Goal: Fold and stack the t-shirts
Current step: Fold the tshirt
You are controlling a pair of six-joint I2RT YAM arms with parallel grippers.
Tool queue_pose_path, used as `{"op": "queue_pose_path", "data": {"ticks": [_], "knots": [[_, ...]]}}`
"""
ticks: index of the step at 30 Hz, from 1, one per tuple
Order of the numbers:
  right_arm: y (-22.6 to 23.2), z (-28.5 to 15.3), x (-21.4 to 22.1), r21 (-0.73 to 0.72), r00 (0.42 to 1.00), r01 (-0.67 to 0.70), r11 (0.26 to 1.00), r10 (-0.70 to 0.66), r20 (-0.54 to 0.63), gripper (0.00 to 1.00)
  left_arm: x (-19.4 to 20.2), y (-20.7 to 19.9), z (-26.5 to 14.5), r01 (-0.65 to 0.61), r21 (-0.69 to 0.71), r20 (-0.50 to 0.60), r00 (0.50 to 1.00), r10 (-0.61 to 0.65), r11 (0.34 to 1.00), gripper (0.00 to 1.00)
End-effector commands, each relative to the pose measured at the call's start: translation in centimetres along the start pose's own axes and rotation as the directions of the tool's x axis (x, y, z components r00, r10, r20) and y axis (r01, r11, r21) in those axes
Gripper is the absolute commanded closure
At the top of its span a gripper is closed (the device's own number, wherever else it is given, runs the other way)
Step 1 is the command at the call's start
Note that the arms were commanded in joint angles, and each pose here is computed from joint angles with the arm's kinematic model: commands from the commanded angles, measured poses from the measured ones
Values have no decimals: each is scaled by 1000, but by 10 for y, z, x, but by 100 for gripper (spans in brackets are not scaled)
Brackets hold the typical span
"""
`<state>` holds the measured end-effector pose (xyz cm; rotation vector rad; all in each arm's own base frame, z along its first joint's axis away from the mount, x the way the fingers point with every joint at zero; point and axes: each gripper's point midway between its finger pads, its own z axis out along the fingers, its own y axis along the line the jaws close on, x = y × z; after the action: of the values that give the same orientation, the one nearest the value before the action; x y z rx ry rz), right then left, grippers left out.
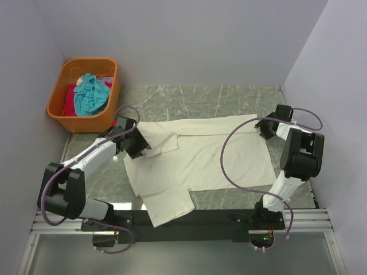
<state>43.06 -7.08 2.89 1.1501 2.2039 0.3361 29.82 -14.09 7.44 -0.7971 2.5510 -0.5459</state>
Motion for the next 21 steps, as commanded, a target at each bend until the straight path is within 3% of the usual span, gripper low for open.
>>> {"op": "queue_pose_path", "data": {"ticks": [1,3,6,10,12,16,21], "knots": [[35,-34,-24,-63,991,92,994,-85,104,43,-19,-18,-20,-13,74,97,995,6,997,40],[48,-44,-11,-96,987,136,986,-127,96,40,-34,-14,-24,-12,58,146,989,4,998,30],[81,-62,14,-190,977,208,960,-194,92,41,-57,-12,-24,-27,49,191,981,17,998,27],[135,-85,65,-391,951,297,871,-306,41,44,-93,-22,-18,-64,48,255,966,50,997,28],[169,-98,113,-517,915,333,788,-402,-23,50,-103,-26,-7,-93,34,257,963,82,995,29],[199,-99,183,-643,843,340,686,-526,-115,52,-142,-30,5,-114,-35,333,935,119,993,32],[220,-93,238,-704,784,321,633,-595,-177,53,-169,-31,29,-153,-99,351,919,179,983,39]]}}
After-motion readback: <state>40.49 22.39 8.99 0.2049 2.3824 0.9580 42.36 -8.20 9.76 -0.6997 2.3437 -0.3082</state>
